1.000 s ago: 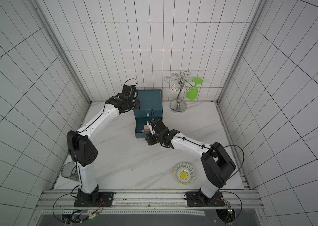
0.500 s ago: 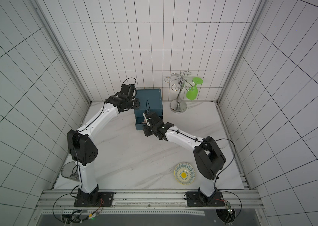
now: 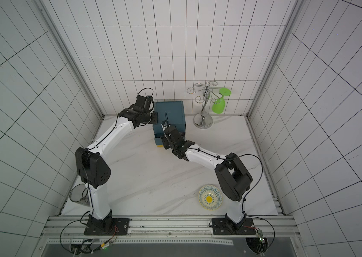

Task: Place the plugs into the drawer by color
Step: Close the drawer in the storage box, then reset both arms

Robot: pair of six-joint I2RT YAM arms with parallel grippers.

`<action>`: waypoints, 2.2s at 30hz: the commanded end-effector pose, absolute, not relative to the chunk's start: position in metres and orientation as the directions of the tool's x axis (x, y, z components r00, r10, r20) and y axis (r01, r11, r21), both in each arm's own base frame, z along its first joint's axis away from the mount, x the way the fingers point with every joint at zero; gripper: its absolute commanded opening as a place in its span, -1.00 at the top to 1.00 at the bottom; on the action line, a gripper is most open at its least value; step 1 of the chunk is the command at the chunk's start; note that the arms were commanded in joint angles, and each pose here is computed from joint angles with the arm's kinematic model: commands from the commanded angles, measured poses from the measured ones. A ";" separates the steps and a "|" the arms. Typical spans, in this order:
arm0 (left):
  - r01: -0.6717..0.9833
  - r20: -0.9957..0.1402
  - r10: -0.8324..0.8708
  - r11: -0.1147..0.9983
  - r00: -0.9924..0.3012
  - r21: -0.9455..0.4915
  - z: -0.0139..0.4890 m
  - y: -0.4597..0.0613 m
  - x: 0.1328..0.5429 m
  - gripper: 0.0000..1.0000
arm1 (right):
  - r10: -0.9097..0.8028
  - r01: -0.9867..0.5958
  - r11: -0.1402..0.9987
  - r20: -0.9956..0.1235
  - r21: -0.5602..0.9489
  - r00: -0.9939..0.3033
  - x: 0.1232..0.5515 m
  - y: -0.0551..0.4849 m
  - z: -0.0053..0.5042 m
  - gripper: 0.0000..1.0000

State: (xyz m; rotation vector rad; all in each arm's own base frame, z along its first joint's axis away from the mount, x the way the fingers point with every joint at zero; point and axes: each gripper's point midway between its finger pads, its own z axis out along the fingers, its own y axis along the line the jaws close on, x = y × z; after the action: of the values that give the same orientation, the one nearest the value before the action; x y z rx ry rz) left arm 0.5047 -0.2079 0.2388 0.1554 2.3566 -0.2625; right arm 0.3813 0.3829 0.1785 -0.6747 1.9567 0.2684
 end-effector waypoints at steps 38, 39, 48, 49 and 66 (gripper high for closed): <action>0.242 -0.517 0.129 0.957 -0.846 -0.157 0.183 -0.214 0.463 0.41 | -0.490 -0.538 0.795 -0.819 -0.280 -0.298 0.411 0.416 0.146 -0.18; 0.238 -0.517 0.124 0.958 -0.847 -0.161 0.188 -0.214 0.461 0.38 | -0.485 -0.538 0.793 -0.829 -0.285 -0.277 0.403 0.416 0.156 -0.18; 0.261 -0.787 -0.008 0.941 -0.617 -0.215 0.307 -0.186 0.415 -0.88 | -0.424 -0.501 0.813 -0.892 -0.298 -0.159 0.316 0.343 0.280 -0.64; 0.242 -0.840 -0.045 0.948 -0.541 -0.206 0.316 -0.175 0.409 -0.97 | -0.375 -0.468 0.844 -0.912 -0.263 -0.164 0.311 0.321 0.290 -1.00; -0.198 -0.976 -0.008 0.979 -0.216 0.035 0.168 -0.020 0.345 -0.98 | -0.251 0.012 0.963 -0.913 -0.269 -0.321 0.336 0.054 0.175 -0.98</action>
State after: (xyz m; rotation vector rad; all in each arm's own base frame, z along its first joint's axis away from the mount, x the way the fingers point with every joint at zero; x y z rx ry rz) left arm 0.3274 -0.0395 0.1410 -0.0266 1.9426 0.1681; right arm 0.3172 0.0648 0.1576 -0.2289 1.9923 -0.2573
